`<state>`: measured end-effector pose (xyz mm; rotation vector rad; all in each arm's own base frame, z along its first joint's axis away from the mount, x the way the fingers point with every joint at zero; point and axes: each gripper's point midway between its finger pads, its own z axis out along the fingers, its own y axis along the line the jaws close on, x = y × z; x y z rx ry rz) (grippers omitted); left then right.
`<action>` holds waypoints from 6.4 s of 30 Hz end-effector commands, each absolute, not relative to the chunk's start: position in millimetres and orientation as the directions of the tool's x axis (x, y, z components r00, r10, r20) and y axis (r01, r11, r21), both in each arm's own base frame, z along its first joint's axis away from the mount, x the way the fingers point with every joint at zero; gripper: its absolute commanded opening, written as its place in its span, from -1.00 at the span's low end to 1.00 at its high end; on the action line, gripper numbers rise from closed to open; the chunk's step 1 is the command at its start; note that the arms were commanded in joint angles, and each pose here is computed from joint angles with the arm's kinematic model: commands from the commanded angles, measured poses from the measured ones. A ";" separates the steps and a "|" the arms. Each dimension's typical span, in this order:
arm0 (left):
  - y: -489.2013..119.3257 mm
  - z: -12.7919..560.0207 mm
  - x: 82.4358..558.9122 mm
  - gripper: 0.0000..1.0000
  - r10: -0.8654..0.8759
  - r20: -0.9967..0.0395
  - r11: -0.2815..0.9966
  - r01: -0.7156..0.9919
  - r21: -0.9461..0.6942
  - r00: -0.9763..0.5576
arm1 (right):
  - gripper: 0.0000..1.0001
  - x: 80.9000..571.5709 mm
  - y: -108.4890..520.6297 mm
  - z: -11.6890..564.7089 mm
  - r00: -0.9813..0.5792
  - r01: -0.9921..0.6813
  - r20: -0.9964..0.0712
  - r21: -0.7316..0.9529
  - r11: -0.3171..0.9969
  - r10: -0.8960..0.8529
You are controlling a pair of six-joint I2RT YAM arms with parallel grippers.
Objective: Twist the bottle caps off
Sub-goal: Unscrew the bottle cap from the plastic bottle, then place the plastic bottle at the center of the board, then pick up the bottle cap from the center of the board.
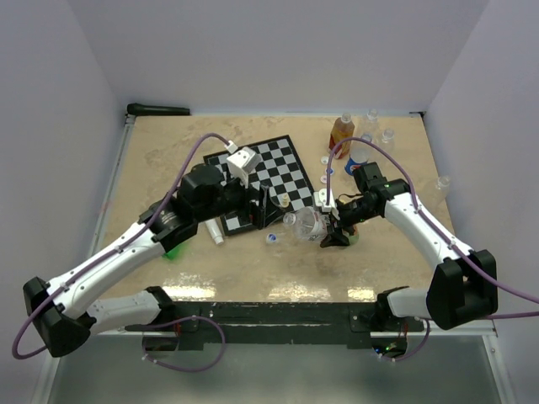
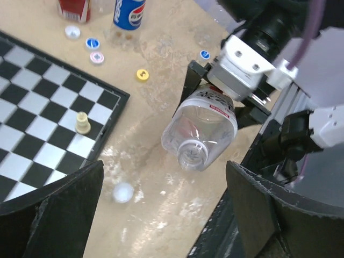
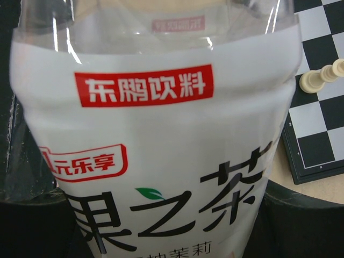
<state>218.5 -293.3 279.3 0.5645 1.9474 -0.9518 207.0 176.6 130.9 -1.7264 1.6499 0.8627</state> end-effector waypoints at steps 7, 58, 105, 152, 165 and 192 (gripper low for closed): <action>-267.2 314.1 192.1 1.00 0.179 -0.970 0.382 0.898 0.220 0.162 | -0.63 202.9 178.4 134.1 0.032 -0.997 -0.798 0.015 -0.073 -0.602; -347.5 254.0 187.3 -0.01 -0.039 -0.999 0.117 0.992 -0.042 -0.038 | -0.63 200.1 179.8 133.8 0.036 -0.996 -0.801 0.019 -0.086 -0.598; -141.5 338.8 308.2 -1.00 0.229 -0.928 0.909 0.406 0.095 -0.295 | 0.96 197.5 181.8 166.7 0.090 -0.995 -0.836 -0.058 -0.075 -0.542; 54.7 288.8 512.7 0.27 -0.103 -0.895 0.984 -0.173 -0.030 -0.434 | 0.97 195.4 181.0 164.0 0.097 -0.995 -0.835 -0.066 -0.076 -0.542; 22.2 361.2 444.9 1.00 -0.135 -0.959 0.991 -0.045 -0.128 -0.249 | 0.97 196.8 180.4 163.8 0.098 -0.995 -0.832 -0.071 -0.070 -0.546; -183.8 187.7 258.2 1.00 0.037 -0.775 0.893 0.369 -0.257 -0.631 | 0.97 205.8 178.2 152.7 0.055 -0.998 -0.817 -0.046 -0.030 -0.574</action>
